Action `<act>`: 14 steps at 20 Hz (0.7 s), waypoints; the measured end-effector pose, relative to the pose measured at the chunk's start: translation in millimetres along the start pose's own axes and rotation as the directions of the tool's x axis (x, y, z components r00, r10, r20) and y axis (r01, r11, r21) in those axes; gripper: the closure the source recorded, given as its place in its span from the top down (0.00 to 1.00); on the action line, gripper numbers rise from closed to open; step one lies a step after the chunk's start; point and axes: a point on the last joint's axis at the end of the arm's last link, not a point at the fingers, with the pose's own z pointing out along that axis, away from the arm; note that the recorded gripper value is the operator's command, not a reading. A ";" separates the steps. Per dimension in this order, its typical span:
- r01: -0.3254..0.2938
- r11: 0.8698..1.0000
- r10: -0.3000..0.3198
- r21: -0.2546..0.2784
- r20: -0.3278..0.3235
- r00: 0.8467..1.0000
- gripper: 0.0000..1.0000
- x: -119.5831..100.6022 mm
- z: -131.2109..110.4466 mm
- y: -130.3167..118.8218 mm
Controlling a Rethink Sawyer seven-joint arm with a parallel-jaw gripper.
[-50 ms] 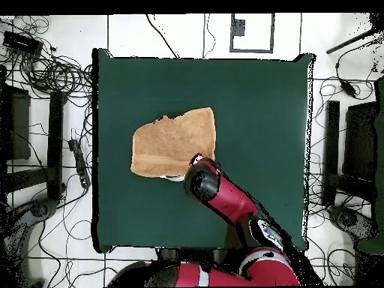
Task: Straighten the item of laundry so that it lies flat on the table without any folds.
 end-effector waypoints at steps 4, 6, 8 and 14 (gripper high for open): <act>0.007 1.000 -0.007 0.002 0.000 1.000 0.00 2.7 0.1 2.1; 0.012 1.000 -0.012 0.004 0.001 1.000 0.00 4.3 -0.1 3.2; 0.017 1.000 -0.017 0.005 0.001 1.000 0.00 5.9 -0.3 4.7; 0.031 0.999 -0.031 0.008 -0.006 0.999 0.00 11.1 -0.3 2.1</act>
